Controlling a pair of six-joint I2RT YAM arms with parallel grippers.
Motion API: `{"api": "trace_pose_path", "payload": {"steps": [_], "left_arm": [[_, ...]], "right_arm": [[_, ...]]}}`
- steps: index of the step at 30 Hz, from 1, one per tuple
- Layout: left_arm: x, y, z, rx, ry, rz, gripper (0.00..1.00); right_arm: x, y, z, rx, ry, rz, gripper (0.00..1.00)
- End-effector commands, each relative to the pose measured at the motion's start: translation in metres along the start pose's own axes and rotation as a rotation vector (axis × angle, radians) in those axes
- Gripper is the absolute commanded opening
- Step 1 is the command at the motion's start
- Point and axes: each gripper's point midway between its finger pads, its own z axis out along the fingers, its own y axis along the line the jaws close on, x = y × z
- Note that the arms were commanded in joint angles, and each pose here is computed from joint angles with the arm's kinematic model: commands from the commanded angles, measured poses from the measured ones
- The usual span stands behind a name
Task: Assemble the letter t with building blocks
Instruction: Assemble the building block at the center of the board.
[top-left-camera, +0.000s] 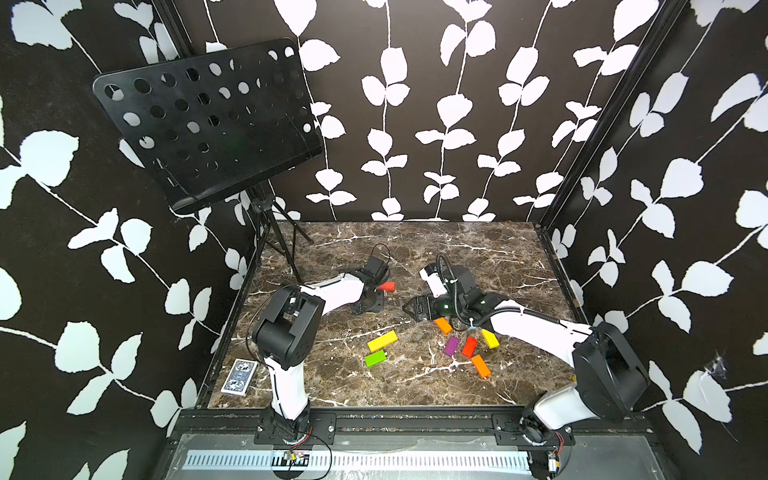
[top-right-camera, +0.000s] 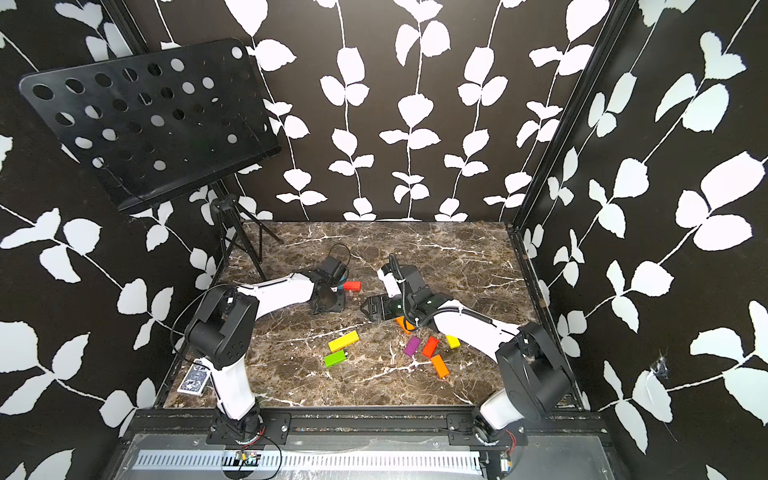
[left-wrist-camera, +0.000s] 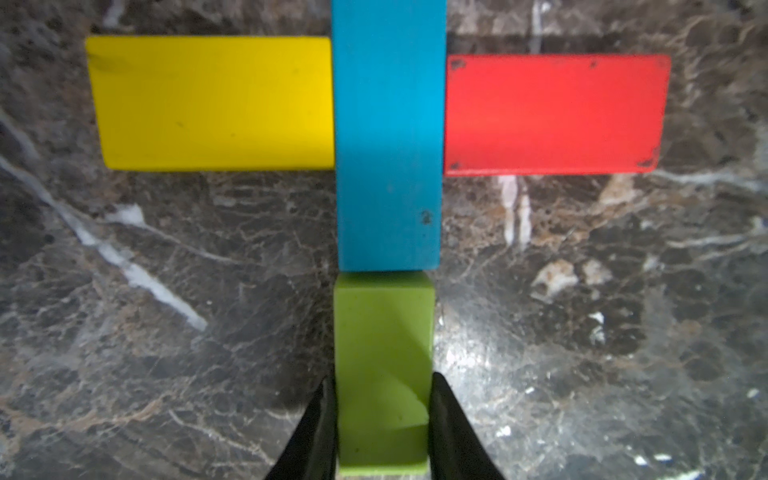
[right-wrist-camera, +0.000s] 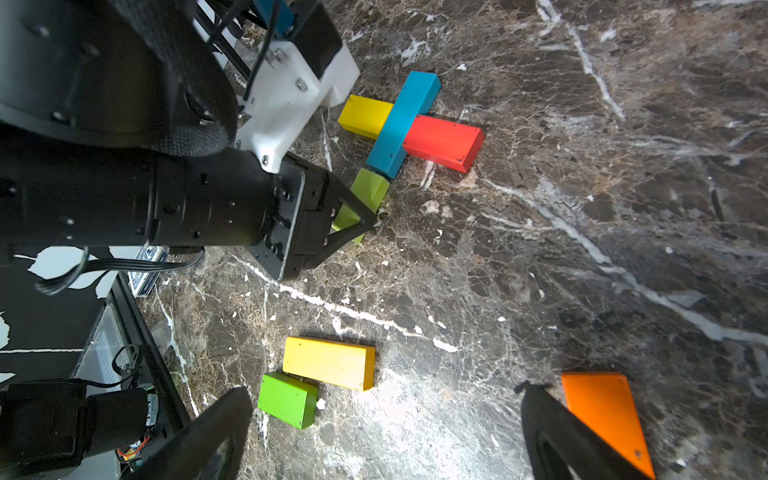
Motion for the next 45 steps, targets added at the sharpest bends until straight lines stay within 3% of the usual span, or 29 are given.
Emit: {"api": "trace_pose_path", "payload": {"steps": [1, 22, 45], "left_arm": [[0.009, 0.005, 0.006, -0.015, 0.048, 0.003, 0.33], [0.009, 0.001, 0.009, 0.003, 0.055, 0.012, 0.44], [0.008, -0.001, 0.016, -0.001, 0.066, 0.019, 0.37]], "right_arm": [[-0.01, 0.004, -0.003, -0.02, -0.034, -0.017, 0.99], [-0.007, 0.004, -0.003, -0.028, -0.03, -0.015, 0.99], [-0.006, 0.003, -0.005, -0.027, -0.031, -0.013, 0.99]]}}
